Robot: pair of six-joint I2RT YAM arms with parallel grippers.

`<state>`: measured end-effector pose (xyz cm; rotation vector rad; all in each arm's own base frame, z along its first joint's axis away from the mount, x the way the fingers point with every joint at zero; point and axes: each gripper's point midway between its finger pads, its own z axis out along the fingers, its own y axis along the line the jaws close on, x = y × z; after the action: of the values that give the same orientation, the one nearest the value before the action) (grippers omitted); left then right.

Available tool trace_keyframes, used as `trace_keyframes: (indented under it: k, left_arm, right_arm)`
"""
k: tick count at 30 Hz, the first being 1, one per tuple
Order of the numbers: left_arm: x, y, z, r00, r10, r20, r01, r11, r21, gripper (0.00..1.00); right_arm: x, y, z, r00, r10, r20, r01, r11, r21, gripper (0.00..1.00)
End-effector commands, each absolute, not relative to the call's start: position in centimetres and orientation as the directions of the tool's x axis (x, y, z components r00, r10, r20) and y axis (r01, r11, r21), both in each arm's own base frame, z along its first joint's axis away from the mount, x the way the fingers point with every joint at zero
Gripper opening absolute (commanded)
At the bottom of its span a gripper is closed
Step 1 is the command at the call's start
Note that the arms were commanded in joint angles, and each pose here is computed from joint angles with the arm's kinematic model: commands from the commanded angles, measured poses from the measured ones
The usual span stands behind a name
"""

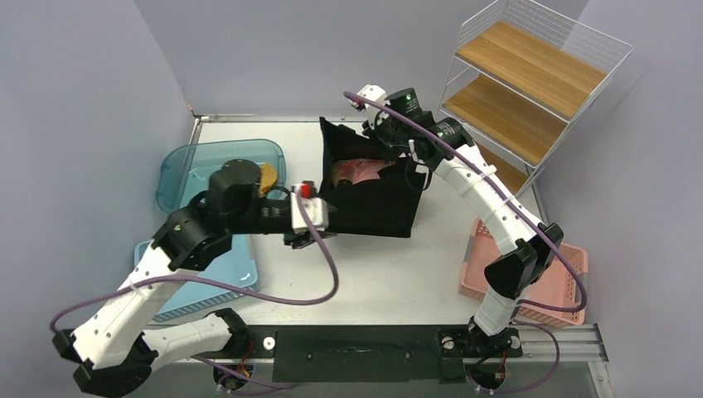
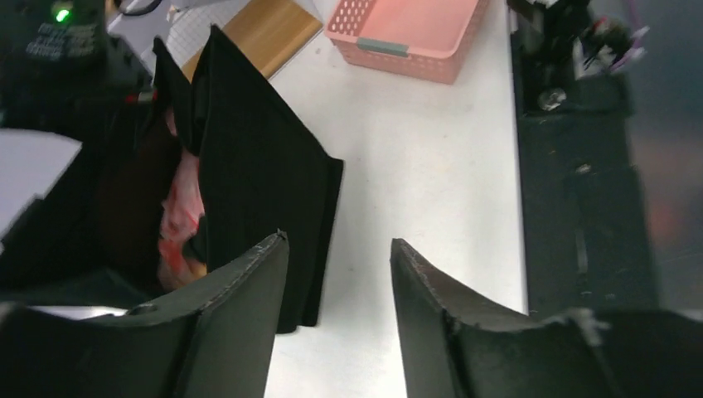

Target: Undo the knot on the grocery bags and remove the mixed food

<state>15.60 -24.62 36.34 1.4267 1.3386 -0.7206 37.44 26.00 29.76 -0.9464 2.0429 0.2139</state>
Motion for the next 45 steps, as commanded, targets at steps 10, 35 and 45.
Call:
trace_keyframes:
  k: [10, 35, 45]
  left_arm:
    - [26.6, -29.1, 42.0, 0.492, 0.39, -0.778, 0.689, 0.372, 0.622, 0.14]
    - [30.1, -26.2, 24.0, 0.29, 0.689, -0.664, 0.855, 0.125, 0.503, 0.78]
    - [31.3, -32.1, 20.5, 0.309, 0.644, -0.7, 0.895, 0.053, 0.443, 0.81]
  right_arm:
    - [35.4, 29.1, 39.5, -0.285, -0.278, -0.918, -0.746, 0.666, 0.03, 0.0]
    - [33.3, 30.9, 40.4, -0.332, -0.214, -0.919, -0.794, 0.59, 0.15, 0.0]
    - [32.9, 31.6, 38.9, -0.381, -0.214, -0.899, -0.79, 0.58, 0.197, 0.0]
